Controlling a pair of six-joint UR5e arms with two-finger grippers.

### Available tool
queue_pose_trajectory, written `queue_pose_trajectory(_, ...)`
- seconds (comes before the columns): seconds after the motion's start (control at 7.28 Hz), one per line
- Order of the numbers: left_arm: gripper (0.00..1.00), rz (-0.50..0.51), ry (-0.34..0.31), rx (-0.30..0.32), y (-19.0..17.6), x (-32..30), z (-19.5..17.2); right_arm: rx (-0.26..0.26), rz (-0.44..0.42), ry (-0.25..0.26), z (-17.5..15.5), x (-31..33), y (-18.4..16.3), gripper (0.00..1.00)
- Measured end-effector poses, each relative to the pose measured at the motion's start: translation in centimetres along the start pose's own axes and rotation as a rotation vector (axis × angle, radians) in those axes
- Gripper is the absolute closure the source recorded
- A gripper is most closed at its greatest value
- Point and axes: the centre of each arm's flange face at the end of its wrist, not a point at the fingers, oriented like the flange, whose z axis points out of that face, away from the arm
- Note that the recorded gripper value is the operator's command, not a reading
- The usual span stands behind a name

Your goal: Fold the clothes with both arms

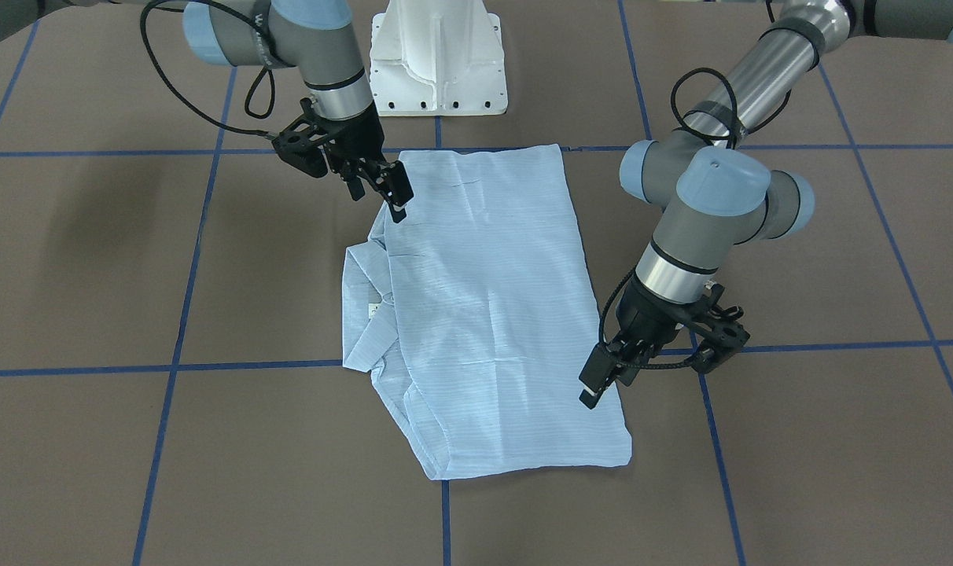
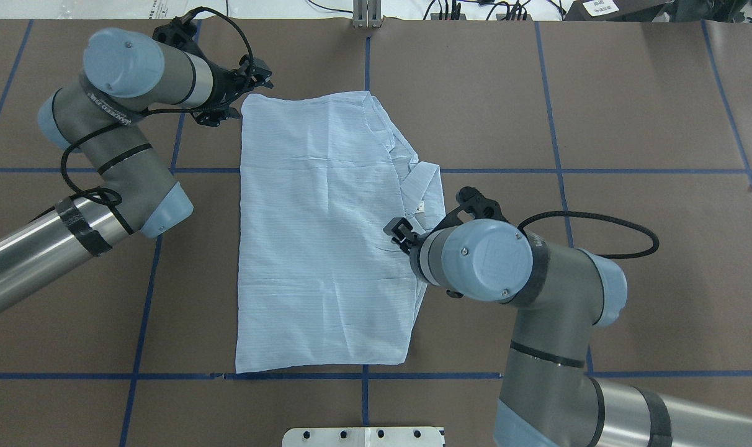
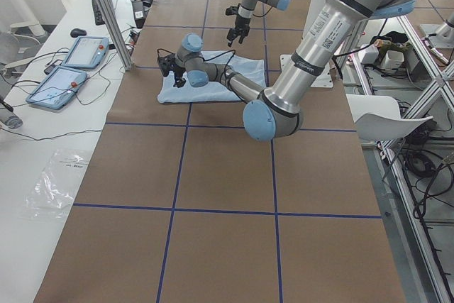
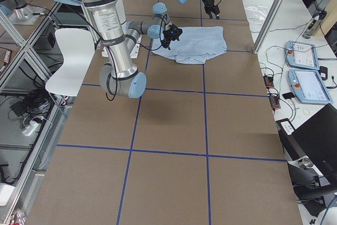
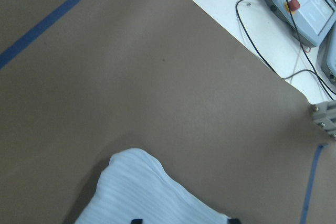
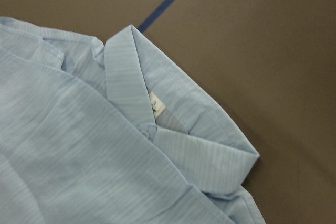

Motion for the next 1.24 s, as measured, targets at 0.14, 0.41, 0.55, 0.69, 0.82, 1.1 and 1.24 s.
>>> queue_pose_trajectory(0.14,0.01,-0.001,-0.002,-0.009,0.4,-0.4,-1.0,-0.006,0.068,0.010,0.5,1.0,2.4,0.02)
queue_pose_trajectory(0.41,0.01,-0.003,-0.006,-0.012,0.6,-0.8,-1.6,0.019,0.207,0.042,0.7,1.2,5.3,0.08)
queue_pose_trajectory(0.55,0.01,-0.004,-0.007,-0.011,0.6,-0.9,-1.7,0.035,0.248,0.069,0.6,0.9,6.6,0.08)
queue_pose_trajectory(0.69,0.01,-0.004,-0.007,-0.008,0.6,-1.0,-1.8,0.047,0.282,0.092,0.8,1.0,7.7,0.08)
queue_pose_trajectory(0.82,0.01,-0.004,-0.007,-0.006,0.5,-1.1,-1.8,0.054,0.308,0.109,1.3,1.3,8.4,0.08)
queue_pose_trajectory(1.1,0.01,-0.004,-0.012,0.000,0.4,-1.5,-1.7,0.053,0.307,0.137,2.1,2.4,10.0,0.09)
queue_pose_trajectory(1.24,0.01,-0.005,-0.018,0.002,0.3,-2.0,-1.6,0.047,0.298,0.148,2.3,3.0,10.8,0.09)
